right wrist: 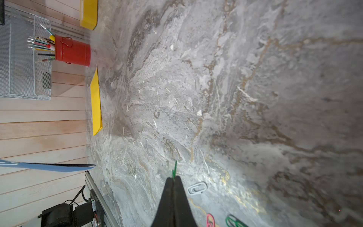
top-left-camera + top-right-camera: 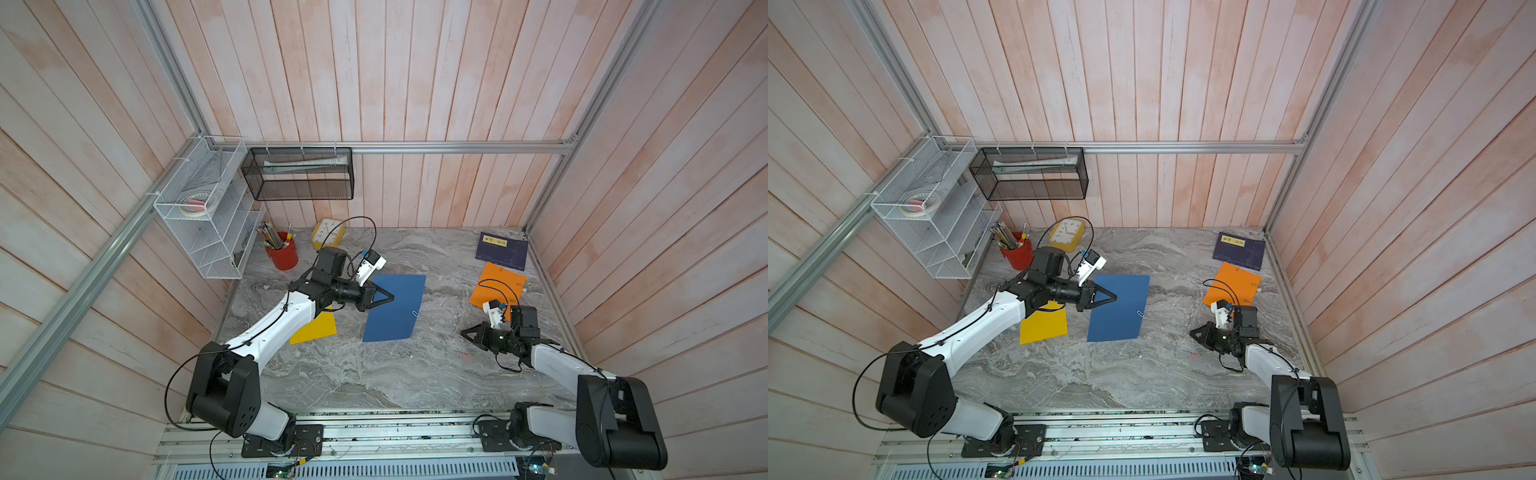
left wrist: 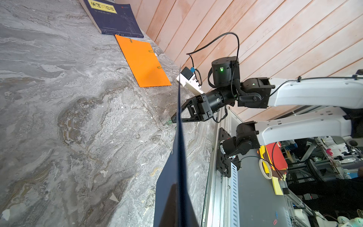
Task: Unclip the paperclips from the documents
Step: Place the paper clip at the center of the board.
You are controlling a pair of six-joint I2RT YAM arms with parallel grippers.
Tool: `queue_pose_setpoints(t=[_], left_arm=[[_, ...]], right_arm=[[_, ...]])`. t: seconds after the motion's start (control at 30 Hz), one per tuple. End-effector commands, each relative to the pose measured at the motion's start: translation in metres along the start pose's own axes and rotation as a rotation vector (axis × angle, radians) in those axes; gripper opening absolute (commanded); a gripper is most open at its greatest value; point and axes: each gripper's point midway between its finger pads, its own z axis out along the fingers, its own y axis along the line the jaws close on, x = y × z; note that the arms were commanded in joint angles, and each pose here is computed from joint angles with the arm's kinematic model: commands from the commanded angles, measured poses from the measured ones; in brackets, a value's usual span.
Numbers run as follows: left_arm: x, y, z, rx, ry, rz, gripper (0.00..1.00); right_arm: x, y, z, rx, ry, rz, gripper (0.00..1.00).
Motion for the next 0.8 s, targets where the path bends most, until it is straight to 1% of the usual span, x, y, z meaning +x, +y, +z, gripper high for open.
queue_pose_setpoints(t=[0.0, 0.23, 0.43, 0.6, 0.77], left_arm=[[-0.001, 0.006, 0.001, -0.008, -0.004, 0.02, 0.0], [0.001, 0.007, -0.001, -0.006, -0.004, 0.014, 0.0], [0.001, 0.009, -0.001, -0.006, -0.007, 0.013, 0.0], [-0.001, 0.009, -0.001, -0.003, -0.007, 0.012, 0.0], [-0.002, 0.01, -0.001, -0.003, -0.007, 0.01, 0.0]], right_arm=[[0.01, -0.02, 0.001, 0.075, 0.018, 0.032, 0.04], [0.009, -0.032, 0.002, 0.134, 0.021, 0.064, 0.05], [0.011, -0.038, 0.003, 0.155, 0.029, 0.083, 0.09], [0.012, -0.042, 0.001, 0.186, 0.028, 0.1, 0.14], [0.008, -0.04, -0.003, 0.2, 0.009, 0.099, 0.22]])
